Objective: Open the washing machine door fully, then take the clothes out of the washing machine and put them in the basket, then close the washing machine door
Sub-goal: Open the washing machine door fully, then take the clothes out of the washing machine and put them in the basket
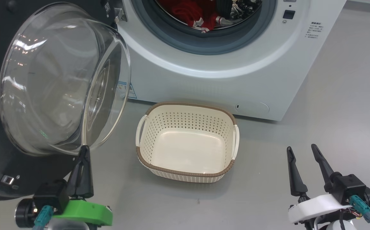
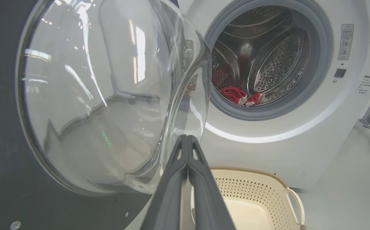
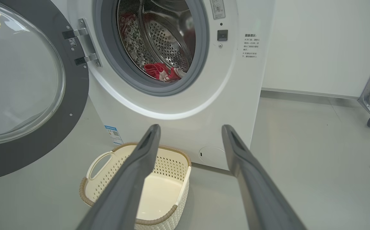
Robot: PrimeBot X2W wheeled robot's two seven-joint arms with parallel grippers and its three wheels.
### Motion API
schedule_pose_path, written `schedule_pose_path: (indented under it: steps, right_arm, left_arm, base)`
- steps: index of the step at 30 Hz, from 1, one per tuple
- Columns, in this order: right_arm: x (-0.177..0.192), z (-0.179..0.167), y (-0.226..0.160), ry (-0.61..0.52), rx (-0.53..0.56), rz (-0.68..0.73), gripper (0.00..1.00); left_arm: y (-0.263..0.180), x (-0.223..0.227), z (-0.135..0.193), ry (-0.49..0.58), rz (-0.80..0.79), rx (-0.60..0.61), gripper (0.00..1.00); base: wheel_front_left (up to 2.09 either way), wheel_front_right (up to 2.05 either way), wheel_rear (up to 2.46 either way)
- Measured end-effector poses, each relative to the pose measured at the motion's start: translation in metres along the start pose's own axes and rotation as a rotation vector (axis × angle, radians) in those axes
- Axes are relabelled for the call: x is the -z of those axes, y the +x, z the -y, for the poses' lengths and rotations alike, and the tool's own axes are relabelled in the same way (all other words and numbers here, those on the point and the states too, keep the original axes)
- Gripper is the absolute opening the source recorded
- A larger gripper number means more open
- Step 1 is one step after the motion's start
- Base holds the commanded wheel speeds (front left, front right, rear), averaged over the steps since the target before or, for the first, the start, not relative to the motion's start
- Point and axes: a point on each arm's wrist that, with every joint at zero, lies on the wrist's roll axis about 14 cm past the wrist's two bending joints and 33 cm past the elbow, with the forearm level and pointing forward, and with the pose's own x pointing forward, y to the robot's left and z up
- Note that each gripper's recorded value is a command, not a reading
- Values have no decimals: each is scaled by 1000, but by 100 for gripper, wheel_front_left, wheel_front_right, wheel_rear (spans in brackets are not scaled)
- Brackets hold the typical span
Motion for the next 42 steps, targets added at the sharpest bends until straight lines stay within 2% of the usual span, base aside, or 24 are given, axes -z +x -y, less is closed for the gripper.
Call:
schedule_pose_path:
  steps: [12,13,14,16,18,19,34,42]
  right_arm:
    - [-10,11,-14,1,46,27,100]
    - [-11,12,-16,0,50,31,100]
    - [-13,13,-17,0,54,35,100]
    - [-16,15,-20,-1,63,45,100]
    - [-20,17,-23,-2,72,58,100]
    - [-22,19,-24,-4,78,64,100]
    - [-40,46,-48,7,203,123,100]
    - [-40,47,-54,8,214,123,100]
  left_arm:
    - [-2,18,44,-9,-44,137,0]
    - [-2,18,47,-7,-43,147,7]
    - [-1,19,50,-7,-45,156,23]
    - [-1,20,54,-9,-47,170,42]
    - [1,20,59,-11,-49,183,90]
    - [1,21,60,-11,-50,188,100]
    - [3,29,85,-13,-73,261,100]
    - [5,31,88,-9,-77,266,100]
  base:
    - [0,0,0]
    - [0,0,0]
    - [0,0,0]
    - [0,0,0]
    - [0,0,0]
    - [0,0,0]
    - [0,0,0]
    - [0,0,0]
